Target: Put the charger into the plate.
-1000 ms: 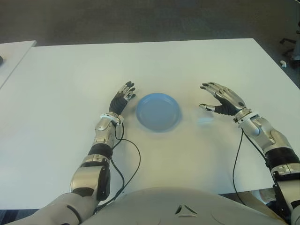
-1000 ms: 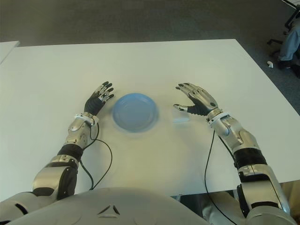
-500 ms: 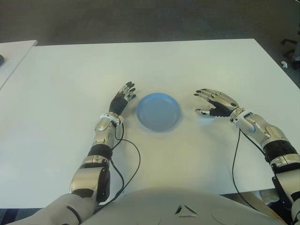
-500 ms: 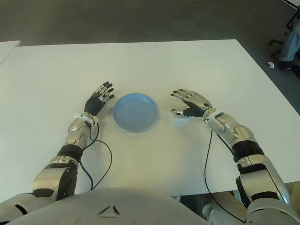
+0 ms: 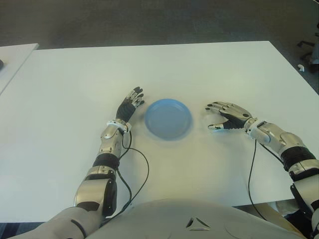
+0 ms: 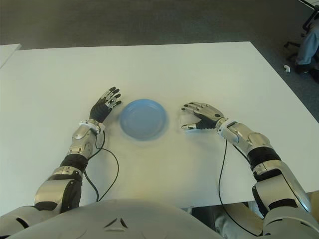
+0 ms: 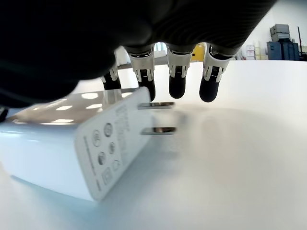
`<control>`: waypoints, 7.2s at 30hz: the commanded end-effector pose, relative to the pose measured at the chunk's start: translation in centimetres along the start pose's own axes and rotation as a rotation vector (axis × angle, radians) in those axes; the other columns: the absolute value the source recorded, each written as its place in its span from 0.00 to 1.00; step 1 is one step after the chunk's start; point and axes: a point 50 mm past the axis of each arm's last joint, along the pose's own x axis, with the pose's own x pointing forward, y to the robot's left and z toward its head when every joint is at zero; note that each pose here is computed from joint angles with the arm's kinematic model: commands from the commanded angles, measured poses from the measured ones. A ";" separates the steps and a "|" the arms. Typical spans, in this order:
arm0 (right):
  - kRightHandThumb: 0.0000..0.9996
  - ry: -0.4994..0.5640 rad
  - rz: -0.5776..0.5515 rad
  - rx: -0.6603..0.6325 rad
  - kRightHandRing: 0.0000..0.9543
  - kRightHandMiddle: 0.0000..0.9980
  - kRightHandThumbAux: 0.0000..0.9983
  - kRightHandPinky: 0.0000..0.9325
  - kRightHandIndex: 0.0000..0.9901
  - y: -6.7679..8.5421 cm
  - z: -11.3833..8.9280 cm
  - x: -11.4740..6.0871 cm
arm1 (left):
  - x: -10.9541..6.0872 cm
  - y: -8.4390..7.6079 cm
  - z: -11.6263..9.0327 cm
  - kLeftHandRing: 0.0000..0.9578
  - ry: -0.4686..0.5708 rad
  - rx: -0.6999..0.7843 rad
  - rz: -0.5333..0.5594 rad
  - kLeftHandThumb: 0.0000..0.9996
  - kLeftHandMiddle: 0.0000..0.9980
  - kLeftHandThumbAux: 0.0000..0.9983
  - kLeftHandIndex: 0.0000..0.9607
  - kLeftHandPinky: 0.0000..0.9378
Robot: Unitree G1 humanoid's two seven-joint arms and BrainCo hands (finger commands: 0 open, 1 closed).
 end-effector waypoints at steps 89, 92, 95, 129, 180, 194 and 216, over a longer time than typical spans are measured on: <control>0.38 0.042 -0.033 -0.132 0.00 0.00 0.13 0.00 0.00 4.8 0.4 0.4 | -0.9 1.3 -1.0 0.03 0.058 0.014 0.044 0.00 0.06 0.57 0.06 0.01; 0.38 0.044 -0.042 -0.103 0.00 0.00 0.13 0.00 0.00 5.1 0.6 0.4 | -1.0 1.4 -1.0 0.03 0.057 0.013 0.047 0.00 0.06 0.57 0.06 0.01; 0.38 0.052 -0.047 -0.076 0.00 0.00 0.14 0.00 0.00 5.4 0.7 0.4 | -1.0 1.5 -1.0 0.03 0.056 0.008 0.048 0.00 0.06 0.57 0.06 0.01; 0.49 0.090 -0.034 0.016 0.54 0.53 0.35 0.60 0.38 5.7 0.4 0.3 | -0.9 1.1 -0.9 0.04 0.046 -0.017 0.059 0.00 0.07 0.58 0.06 0.00; 0.74 0.036 -0.284 0.029 0.92 0.88 0.71 0.95 0.44 -3.0 1.0 2.1 | -0.3 0.4 -0.8 0.04 0.034 -0.059 0.054 0.00 0.08 0.59 0.05 0.01; 0.74 -0.046 -0.523 0.143 0.90 0.88 0.71 0.90 0.44 -9.3 3.0 3.5 | -0.1 0.3 -0.9 0.04 0.038 -0.050 0.056 0.00 0.07 0.59 0.06 0.01; 0.75 -0.144 -0.556 0.238 0.89 0.86 0.71 0.87 0.44 -11.5 7.5 8.1 | 0.3 -0.4 -1.2 0.06 0.036 -0.106 0.072 0.00 0.09 0.59 0.08 0.03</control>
